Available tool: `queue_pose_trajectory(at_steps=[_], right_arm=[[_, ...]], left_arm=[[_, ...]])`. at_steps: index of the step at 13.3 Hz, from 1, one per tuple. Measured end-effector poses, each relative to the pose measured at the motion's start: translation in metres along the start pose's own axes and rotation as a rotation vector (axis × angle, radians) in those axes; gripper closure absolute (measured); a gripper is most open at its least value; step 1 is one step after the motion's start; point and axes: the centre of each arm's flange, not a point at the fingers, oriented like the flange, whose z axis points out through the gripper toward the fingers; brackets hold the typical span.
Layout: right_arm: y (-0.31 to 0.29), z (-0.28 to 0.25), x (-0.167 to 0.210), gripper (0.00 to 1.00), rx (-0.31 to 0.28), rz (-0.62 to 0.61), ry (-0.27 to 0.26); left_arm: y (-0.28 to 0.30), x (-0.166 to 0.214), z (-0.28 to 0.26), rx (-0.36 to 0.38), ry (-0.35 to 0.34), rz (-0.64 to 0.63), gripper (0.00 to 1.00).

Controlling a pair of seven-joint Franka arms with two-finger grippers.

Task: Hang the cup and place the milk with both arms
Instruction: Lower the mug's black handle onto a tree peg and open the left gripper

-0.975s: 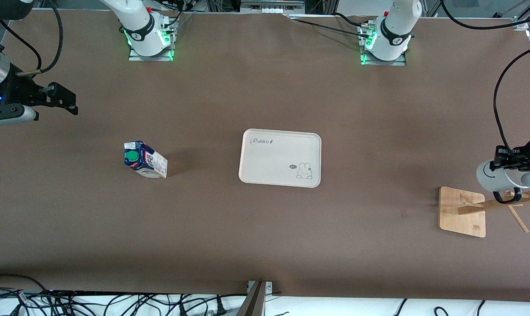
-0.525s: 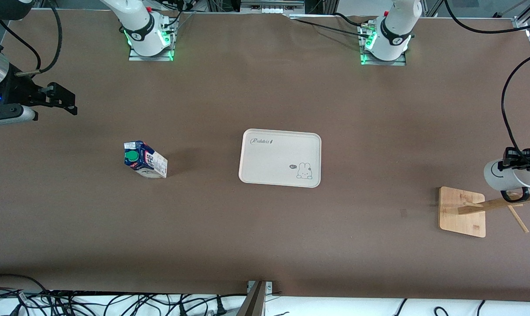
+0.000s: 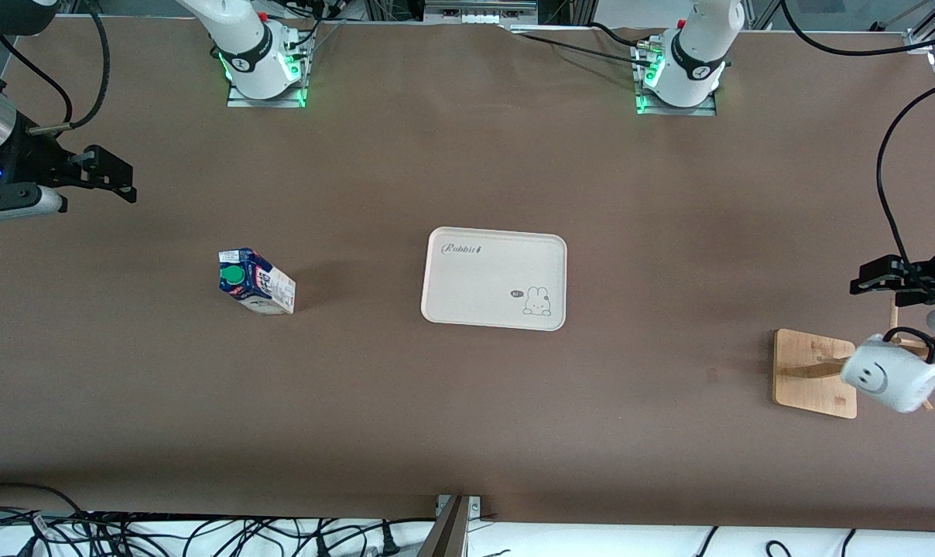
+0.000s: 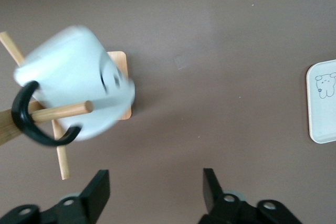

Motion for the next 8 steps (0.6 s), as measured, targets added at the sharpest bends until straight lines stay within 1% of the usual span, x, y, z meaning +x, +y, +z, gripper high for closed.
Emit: queue_pose_trajectory(at_steps=[1, 2, 5, 8], right_arm=[[0.0, 0.0, 0.0, 0.0, 0.0, -0.001, 0.0], [-0.001, 0.0, 0.0, 0.0, 0.0, -0.001, 0.0], [-0.001, 0.0, 0.0, 0.0, 0.0, -0.002, 0.0], [-0.001, 0.0, 0.0, 0.0, 0.0, -0.002, -0.001]], left_arm=[[0.014, 0.002, -0.006, 0.005, 0.008, 0.012, 0.04], [0.029, 0.004, -0.013, 0.011, 0.012, 0.02, 0.0], [0.064, -0.003, -0.026, 0.014, -0.03, 0.002, 0.0], [0.069, -0.005, -0.028, 0.015, -0.041, -0.01, 0.0]])
